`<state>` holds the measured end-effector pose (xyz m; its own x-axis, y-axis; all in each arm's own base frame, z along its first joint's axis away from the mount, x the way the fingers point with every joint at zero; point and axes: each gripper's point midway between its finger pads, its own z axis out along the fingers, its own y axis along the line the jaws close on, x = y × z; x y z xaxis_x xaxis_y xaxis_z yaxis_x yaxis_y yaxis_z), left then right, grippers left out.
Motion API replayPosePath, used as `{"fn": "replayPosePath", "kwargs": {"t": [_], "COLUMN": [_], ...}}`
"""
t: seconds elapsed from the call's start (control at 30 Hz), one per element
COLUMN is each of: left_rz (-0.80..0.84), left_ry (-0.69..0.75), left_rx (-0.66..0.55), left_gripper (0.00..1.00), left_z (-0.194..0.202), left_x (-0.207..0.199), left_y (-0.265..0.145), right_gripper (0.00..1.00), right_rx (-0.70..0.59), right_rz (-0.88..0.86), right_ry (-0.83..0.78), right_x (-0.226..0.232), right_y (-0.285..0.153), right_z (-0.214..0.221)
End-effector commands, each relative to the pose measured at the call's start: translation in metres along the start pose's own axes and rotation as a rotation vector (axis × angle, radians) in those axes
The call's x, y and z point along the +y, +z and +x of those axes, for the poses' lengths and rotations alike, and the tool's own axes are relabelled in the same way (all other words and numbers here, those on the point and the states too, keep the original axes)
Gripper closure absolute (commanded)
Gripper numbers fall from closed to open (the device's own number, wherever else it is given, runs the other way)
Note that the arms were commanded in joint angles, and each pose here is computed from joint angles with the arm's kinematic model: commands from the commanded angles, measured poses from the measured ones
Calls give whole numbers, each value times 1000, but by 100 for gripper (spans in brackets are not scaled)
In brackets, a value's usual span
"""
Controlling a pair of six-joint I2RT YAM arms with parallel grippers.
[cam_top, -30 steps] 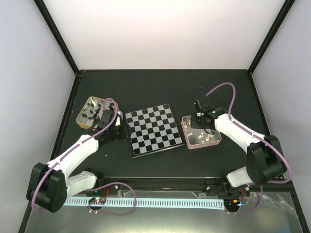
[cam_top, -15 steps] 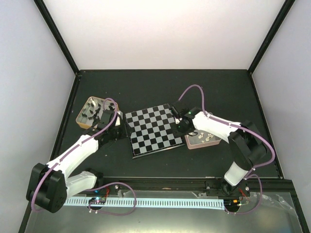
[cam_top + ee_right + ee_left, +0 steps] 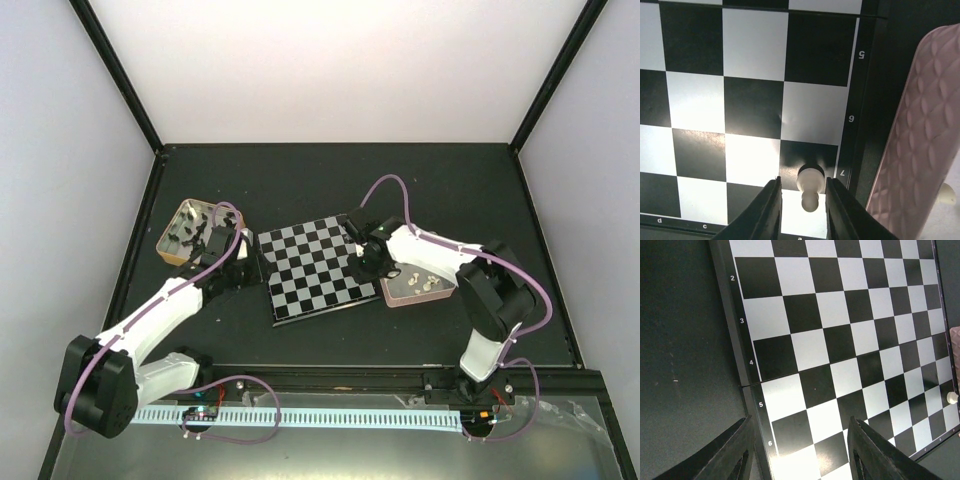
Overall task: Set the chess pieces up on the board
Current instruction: Place the chess piece on the chessboard, then pick up the chess piece from the storage box.
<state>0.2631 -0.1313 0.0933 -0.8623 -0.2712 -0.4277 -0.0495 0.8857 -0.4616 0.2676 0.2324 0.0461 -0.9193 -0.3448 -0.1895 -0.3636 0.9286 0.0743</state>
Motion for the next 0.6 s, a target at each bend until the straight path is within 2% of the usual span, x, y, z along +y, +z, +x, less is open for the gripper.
{"fn": "replayPosePath", "kwargs": {"t": [0.0,0.23,0.43,0.57], "left_rz": [12,14,23,40], "left_ry": [16,21,36,51], "left_rx": [-15,-21,-42,-58], "left_gripper": [47,46,46,46], "left_z": [-8,-9,-12,-14], "left_x": [-7,-8,-10,-14], "left_y": [-1,-3,-9,-13], "right_gripper": [72,72,71,70], "right_rx": [-24,-180,-311,-307], "right_rz": [-17,27,145,161], "right_ry": [-10,28,187,346], "right_x": [6,-5,-62,-110], "right_y": [-10,-44,-70,-65], "right_z": [-8,-29,-36,-23]}}
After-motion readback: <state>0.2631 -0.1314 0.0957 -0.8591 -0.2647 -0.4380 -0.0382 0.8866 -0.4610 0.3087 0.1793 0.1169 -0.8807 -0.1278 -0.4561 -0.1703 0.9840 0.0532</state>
